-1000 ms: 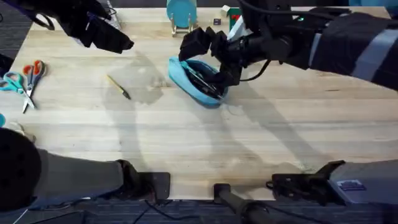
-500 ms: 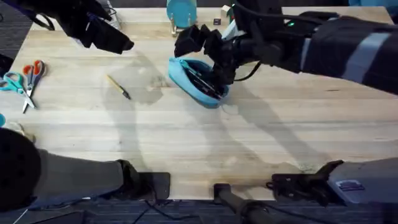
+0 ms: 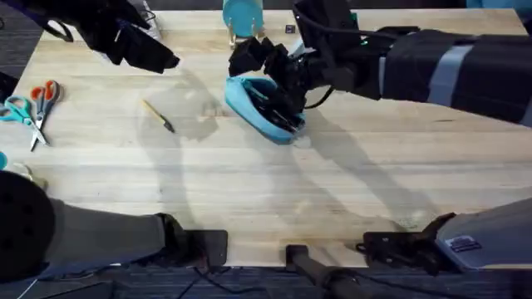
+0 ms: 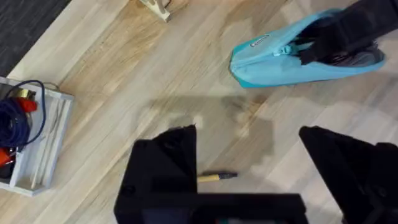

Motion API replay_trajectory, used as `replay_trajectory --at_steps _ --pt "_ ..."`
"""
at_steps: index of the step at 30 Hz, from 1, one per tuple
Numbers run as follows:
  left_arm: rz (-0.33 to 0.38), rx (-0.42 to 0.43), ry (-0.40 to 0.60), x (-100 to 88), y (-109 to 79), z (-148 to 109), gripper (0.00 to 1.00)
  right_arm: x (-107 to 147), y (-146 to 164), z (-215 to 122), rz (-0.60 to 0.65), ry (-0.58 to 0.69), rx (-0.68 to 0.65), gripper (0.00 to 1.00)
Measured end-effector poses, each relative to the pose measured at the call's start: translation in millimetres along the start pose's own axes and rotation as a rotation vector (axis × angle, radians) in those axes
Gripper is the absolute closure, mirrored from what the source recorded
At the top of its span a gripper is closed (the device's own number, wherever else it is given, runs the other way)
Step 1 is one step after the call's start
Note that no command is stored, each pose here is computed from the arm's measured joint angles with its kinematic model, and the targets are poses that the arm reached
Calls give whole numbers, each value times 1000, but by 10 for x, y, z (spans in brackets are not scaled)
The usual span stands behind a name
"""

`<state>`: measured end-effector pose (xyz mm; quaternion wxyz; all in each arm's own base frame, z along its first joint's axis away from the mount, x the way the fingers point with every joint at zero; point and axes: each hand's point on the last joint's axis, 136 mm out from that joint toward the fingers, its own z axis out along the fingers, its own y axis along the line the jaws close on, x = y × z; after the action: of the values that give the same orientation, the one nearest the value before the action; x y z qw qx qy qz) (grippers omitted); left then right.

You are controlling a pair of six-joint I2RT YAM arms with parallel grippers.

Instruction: Unzip the bag, pick up the pens from the table one at a time and place them inside, then zip the bag closed.

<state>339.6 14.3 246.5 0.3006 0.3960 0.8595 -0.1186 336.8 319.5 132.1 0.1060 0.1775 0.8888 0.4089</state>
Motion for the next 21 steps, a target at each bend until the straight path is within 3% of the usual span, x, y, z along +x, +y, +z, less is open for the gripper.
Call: replay_trajectory --at_steps 9,21 --pt "-2 2 1 3 -6 -1 8 -101 178 21 -21 -45 -72 4" --pt "-2 2 1 3 -6 -1 8 -147 178 26 -22 -81 -64 4"
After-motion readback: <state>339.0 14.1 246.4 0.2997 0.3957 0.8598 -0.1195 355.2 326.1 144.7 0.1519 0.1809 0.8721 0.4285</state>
